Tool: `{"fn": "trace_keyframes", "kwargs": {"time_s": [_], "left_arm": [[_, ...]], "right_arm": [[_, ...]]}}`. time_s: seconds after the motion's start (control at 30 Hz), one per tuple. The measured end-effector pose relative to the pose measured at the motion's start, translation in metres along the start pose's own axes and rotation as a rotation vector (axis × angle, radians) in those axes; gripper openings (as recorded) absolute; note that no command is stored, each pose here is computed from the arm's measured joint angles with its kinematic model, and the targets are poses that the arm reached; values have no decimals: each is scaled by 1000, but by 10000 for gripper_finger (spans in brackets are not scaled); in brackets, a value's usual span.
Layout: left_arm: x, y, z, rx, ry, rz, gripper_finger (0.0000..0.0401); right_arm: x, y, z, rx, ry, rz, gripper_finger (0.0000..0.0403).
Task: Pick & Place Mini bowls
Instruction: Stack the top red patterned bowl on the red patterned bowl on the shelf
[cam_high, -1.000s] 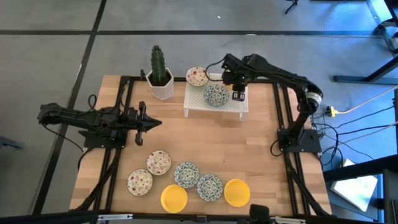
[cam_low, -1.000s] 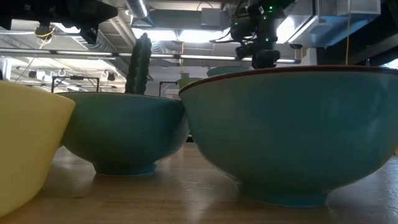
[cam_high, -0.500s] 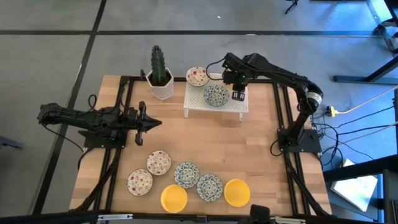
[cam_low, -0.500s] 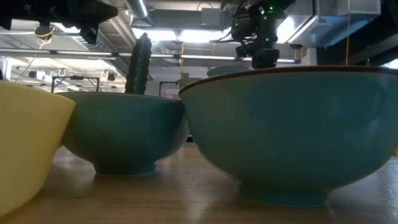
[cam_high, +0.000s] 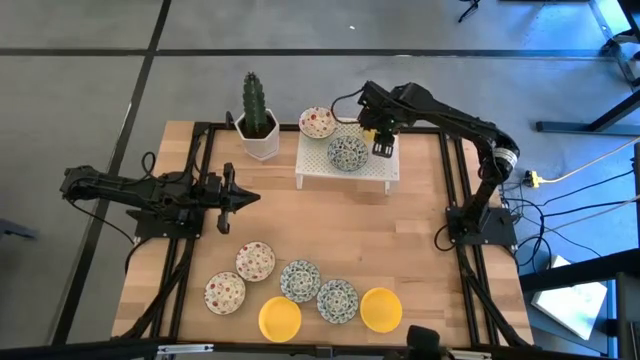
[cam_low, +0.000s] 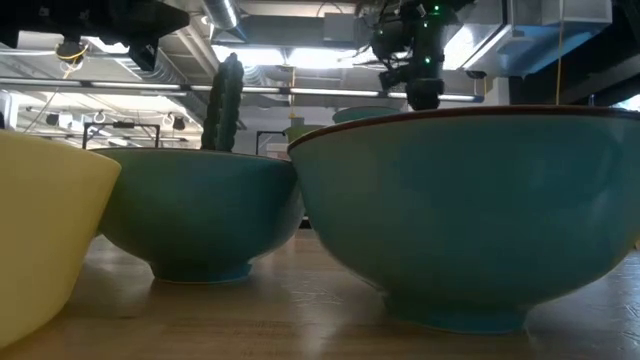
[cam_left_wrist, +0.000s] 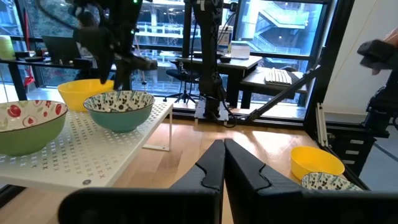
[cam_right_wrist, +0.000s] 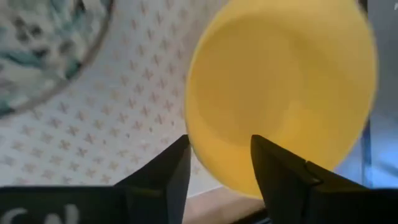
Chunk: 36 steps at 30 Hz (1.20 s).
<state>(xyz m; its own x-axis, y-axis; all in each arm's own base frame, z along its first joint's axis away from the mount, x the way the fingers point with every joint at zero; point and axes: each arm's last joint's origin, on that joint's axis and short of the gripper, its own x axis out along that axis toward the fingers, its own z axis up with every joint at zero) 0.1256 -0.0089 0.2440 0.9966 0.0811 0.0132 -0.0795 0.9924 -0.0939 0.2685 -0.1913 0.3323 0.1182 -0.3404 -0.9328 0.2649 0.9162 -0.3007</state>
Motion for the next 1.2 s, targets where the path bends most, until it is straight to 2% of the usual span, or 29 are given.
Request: {"fn": "trace_keyframes", "kwargs": {"time_s": [0.23, 0.4, 0.5, 0.57, 0.67, 0.77, 0.87, 0.93, 1.07, 1.2], "left_arm": [[0, 0, 0, 0, 1, 0, 4], [0, 0, 0, 0, 1, 0, 4], [0, 0, -2, 4, 20, 1, 4], [0, 0, -4, 8, 42, -5, 4], [0, 0, -5, 45, 53, 0, 4], [0, 1, -3, 82, 28, 22, 4], [0, 1, -3, 85, 30, 21, 4], [0, 1, -3, 96, 32, 24, 4], [0, 2, -4, 119, 30, 65, 4], [0, 3, -6, 134, 35, 100, 4]], "right_arm": [[-40, -2, 9, 33, -107, -14, 200], [-77, 6, 11, 65, -200, 96, 212], [-103, 15, 8, 78, -242, 201, 210], [-125, 23, 5, 53, -312, 307, 196], [-167, 37, -1, -39, -536, 438, 155], [-211, 55, -18, -171, -786, 448, 96], [-245, 67, -44, -270, -948, 475, 25], [-262, 76, -64, -359, -1020, 524, 10], [-271, 96, -93, -382, -1082, 538, 12], [-245, 119, -115, -377, -1045, 593, 4]]}}
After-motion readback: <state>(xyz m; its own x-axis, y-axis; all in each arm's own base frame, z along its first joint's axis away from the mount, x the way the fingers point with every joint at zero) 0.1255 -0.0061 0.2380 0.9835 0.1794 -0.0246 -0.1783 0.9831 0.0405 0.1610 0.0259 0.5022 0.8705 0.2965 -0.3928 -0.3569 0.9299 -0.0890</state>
